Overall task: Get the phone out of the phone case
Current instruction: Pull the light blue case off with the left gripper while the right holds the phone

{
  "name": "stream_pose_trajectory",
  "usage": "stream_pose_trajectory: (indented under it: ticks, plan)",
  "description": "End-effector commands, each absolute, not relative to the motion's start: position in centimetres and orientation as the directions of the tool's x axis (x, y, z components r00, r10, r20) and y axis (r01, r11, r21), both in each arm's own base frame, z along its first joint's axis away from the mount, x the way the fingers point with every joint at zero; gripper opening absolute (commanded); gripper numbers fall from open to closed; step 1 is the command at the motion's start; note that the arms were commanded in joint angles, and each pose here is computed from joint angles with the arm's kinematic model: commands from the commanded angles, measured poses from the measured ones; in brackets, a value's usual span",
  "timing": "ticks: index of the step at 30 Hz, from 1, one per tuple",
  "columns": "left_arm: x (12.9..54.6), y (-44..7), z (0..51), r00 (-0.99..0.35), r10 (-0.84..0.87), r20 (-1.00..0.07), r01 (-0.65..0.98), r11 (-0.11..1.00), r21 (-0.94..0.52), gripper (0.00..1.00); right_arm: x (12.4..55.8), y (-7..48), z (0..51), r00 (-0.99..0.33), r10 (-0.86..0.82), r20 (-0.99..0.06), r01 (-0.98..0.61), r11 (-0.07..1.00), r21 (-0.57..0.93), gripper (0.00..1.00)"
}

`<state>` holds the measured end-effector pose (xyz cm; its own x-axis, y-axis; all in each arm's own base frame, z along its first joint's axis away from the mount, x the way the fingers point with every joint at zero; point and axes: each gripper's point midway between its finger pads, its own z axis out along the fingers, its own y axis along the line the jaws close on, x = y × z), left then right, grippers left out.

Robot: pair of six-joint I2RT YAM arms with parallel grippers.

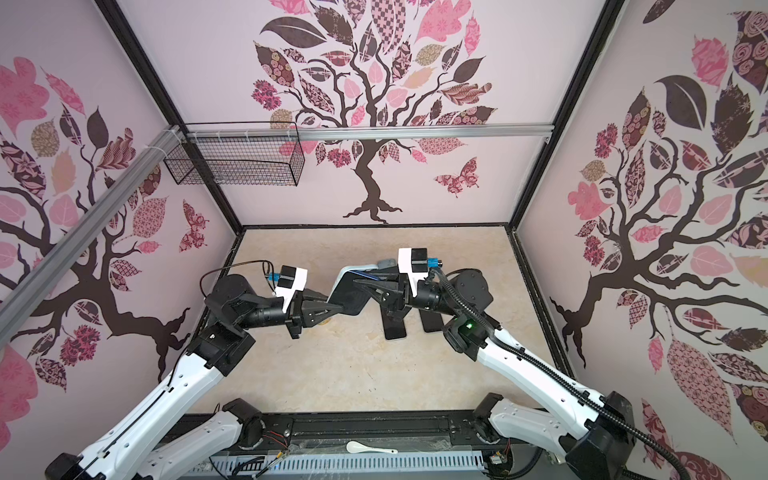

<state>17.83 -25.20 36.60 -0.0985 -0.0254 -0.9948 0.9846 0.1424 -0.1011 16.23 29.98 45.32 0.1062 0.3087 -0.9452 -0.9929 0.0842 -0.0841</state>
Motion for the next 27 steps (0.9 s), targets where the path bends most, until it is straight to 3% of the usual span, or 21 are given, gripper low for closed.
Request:
stream_pose_trajectory:
  ticks: [1,3,6,11,16,23,27]
  plan:
    - [21.9,-23.4,38.3,-0.14,-0.105,-0.985,0.904,0.391,-0.17,0.27,14.0,30.9,41.0,0.108,0.159,-0.981,-0.993,-0.034,-0.115,0.0]
    - [21.9,-23.0,37.8,-0.16,-0.092,-0.983,0.89,0.418,-0.184,0.37,15.3,30.2,40.6,0.163,0.118,-0.98,-0.986,0.057,-0.157,0.0]
    - [21.8,-22.3,37.0,-0.19,-0.074,-0.979,0.867,0.455,-0.203,0.43,17.6,29.5,38.5,0.265,-0.026,-0.964,-0.943,0.2,-0.265,0.0]
    - [21.4,-21.4,36.4,-0.216,-0.054,-0.975,0.842,0.495,-0.214,0.48,19.8,28.5,35.8,0.365,-0.197,-0.91,-0.865,0.291,-0.41,0.0]
    - [21.5,-21.7,35.9,-0.264,0.045,-0.964,0.842,0.499,-0.207,0.51,20.8,28.1,34.3,0.467,-0.297,-0.833,-0.789,0.285,-0.544,0.0]
    - [20.0,-24.0,35.6,-0.299,0.154,-0.942,0.914,0.33,-0.237,0.53,20.3,28.9,32.7,0.57,-0.337,-0.75,-0.75,0.16,-0.642,0.0]
    - [19.6,-25.6,35.3,-0.267,0.208,-0.941,0.931,0.308,-0.196,0.54,20.0,29.3,32.0,0.583,-0.343,-0.737,-0.756,0.103,-0.646,0.0]
